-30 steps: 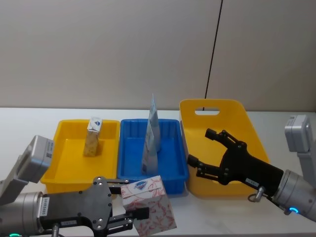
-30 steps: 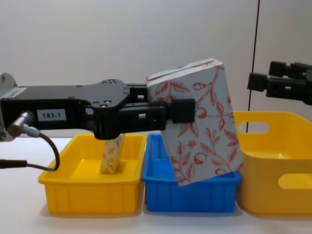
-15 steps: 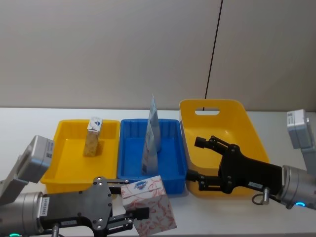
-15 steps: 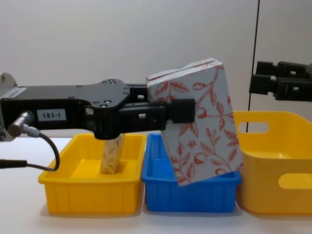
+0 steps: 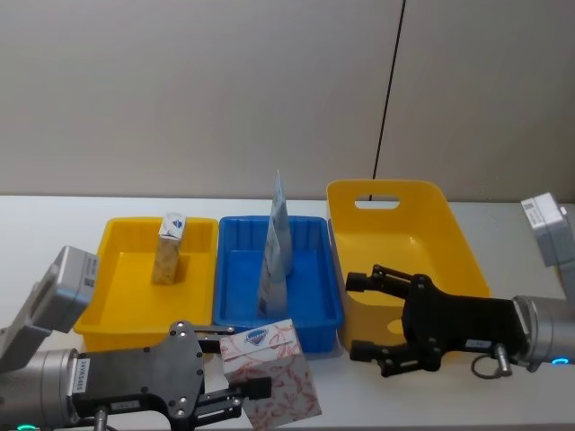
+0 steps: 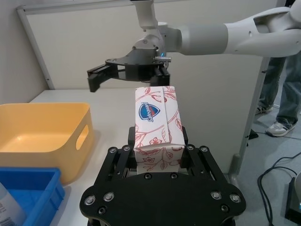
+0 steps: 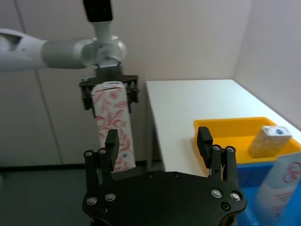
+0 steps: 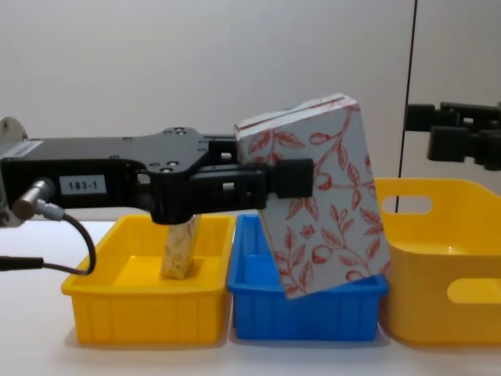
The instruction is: Bimanual collaborative sorting of washing and personal care products
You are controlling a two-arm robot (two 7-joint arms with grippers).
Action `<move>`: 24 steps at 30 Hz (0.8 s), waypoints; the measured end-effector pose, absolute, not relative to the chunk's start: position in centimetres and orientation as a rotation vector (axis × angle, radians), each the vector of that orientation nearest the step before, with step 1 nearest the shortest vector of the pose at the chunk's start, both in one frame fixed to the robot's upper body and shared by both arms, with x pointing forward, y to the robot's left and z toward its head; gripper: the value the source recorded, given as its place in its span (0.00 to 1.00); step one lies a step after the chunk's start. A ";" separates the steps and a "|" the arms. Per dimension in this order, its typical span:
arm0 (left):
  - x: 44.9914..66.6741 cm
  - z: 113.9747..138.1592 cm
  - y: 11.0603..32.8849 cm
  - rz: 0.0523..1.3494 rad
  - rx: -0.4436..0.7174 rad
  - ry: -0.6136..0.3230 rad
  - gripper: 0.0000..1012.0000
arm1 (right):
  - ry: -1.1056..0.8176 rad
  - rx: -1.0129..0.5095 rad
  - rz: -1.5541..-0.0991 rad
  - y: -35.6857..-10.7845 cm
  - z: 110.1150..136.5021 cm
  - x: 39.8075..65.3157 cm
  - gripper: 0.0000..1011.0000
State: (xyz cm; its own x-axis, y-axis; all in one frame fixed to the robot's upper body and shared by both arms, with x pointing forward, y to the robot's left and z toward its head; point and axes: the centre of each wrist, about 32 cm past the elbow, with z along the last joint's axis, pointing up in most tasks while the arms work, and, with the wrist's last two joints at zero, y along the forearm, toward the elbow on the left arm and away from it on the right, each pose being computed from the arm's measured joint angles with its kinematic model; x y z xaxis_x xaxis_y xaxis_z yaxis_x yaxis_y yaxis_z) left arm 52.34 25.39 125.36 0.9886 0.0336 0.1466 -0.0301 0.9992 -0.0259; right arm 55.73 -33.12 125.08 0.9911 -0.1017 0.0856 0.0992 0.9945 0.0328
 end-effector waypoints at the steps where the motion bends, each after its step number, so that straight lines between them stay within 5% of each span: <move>1: 52.3 125.4 25.4 0.032 -0.024 -0.148 0.42 | -0.084 0.027 -0.089 -33.2 125.1 55.9 0.99; 24: 52.3 125.4 25.4 0.032 -0.024 -0.148 0.42 | -0.047 -0.015 0.200 -32.9 125.6 58.8 0.99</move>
